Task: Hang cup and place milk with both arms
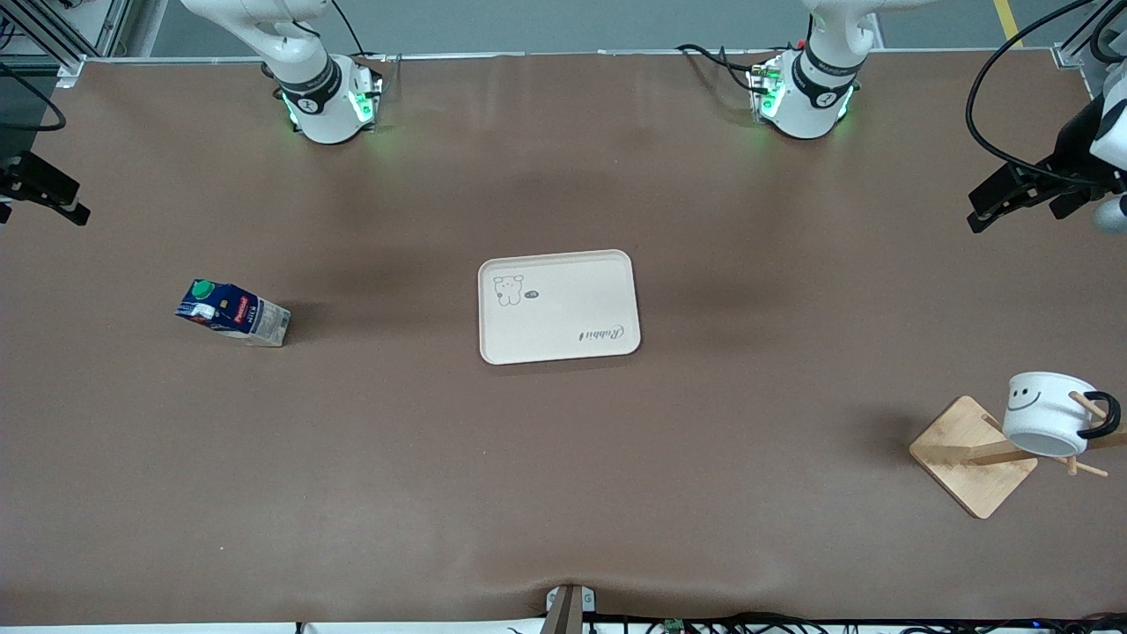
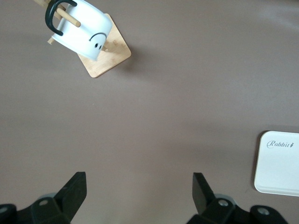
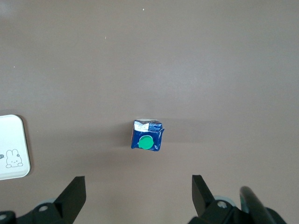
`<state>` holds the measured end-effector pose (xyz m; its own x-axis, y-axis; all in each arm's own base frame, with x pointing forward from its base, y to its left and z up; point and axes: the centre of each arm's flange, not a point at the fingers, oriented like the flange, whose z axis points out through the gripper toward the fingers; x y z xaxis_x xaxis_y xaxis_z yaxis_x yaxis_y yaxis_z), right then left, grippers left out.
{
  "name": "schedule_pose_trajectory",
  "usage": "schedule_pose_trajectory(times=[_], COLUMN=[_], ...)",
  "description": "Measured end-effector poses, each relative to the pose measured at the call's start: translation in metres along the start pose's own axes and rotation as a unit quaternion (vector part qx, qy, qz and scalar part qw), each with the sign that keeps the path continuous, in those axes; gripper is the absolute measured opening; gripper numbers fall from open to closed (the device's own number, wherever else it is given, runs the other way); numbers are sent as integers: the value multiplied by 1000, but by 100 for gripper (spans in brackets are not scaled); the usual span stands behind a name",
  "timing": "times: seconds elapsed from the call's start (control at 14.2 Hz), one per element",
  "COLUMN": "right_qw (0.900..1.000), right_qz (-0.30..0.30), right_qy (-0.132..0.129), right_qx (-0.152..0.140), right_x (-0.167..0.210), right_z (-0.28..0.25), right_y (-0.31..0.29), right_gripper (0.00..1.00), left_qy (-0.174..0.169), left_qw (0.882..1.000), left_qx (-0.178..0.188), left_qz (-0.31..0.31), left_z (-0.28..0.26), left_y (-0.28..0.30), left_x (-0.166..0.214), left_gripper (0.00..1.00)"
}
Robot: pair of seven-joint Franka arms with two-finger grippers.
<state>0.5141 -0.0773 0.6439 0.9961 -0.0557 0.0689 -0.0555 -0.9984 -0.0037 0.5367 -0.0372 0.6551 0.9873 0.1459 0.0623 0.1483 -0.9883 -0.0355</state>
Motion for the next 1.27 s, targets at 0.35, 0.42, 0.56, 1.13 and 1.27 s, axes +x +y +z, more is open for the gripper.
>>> schedule_pose_trajectory(times=[0.35, 0.42, 0.56, 1.13, 1.27], right_qw=[1000, 1000, 1000, 1000, 1000], right_qz=[11, 11, 11, 11, 11], right_qy=[5, 7, 11, 12, 13], right_qx=[-2, -2, -3, -4, -4], right_x=[3, 4, 6, 12, 13], right_z=[-5, -6, -10, -10, -10], right_y=[12, 12, 12, 12, 12], right_gripper=[100, 100, 100, 100, 100], left_qy=[5, 5, 5, 8, 8], left_qw=[1000, 1000, 1000, 1000, 1000], left_qx=[-1, -1, -1, -2, -2], left_qz=[0, 0, 0, 0, -1], left_z=[-5, -5, -5, -7, -7], left_y=[0, 0, 0, 0, -1], left_x=[0, 0, 0, 0, 0], left_gripper=[100, 100, 100, 100, 100])
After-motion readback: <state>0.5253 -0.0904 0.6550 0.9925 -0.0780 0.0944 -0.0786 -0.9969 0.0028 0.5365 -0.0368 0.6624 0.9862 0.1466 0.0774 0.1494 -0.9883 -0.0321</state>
